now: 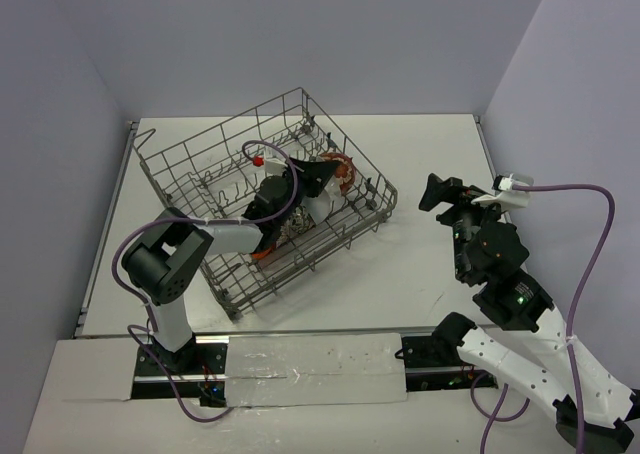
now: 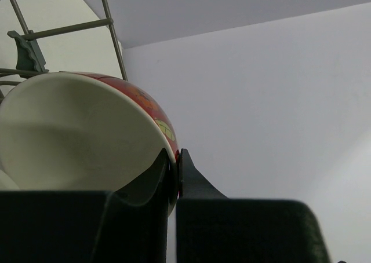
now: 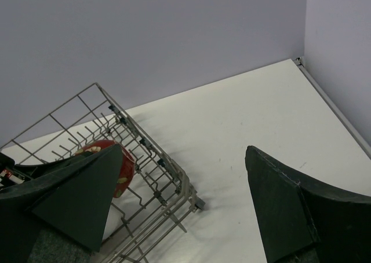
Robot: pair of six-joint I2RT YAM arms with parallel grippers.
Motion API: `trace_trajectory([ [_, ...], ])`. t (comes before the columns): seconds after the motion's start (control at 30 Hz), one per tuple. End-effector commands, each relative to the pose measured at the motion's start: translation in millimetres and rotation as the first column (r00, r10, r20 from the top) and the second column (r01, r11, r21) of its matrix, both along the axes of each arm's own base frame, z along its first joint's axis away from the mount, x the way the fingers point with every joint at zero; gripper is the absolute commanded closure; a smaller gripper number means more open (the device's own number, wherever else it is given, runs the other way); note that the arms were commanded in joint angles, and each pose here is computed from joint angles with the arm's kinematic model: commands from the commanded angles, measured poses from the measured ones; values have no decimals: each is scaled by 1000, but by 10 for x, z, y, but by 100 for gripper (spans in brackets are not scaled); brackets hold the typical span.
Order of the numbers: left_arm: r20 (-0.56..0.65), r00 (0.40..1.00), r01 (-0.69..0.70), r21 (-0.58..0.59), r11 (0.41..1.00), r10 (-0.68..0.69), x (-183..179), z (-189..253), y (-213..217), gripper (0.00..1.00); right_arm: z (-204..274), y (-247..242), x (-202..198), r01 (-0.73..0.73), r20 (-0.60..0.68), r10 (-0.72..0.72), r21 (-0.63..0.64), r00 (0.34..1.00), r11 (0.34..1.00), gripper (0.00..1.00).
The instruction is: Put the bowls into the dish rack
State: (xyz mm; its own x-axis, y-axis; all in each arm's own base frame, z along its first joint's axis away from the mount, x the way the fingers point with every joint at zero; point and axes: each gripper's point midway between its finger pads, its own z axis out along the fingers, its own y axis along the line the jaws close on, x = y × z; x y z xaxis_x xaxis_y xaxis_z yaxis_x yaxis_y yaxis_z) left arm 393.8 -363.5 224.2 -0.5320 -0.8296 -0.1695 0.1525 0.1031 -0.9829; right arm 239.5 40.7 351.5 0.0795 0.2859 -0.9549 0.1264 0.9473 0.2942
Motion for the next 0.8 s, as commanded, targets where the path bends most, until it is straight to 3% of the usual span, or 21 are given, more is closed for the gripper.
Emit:
trace_trajectory([
  [0.0,67,998,-11,-109,994,19,3,390,55,98,96,-42,-8,19,37,-20,26,999,999,6],
  [0.3,-9,999,-49,-123,991,48,10,229,136,93,92,-48,-10,20,38,-21,27,999,999,6],
  [0.77,-72,995,-68,-47,997,64,51,-50,131,87,109,-56,-26,17,45,-18,31,999,999,6],
])
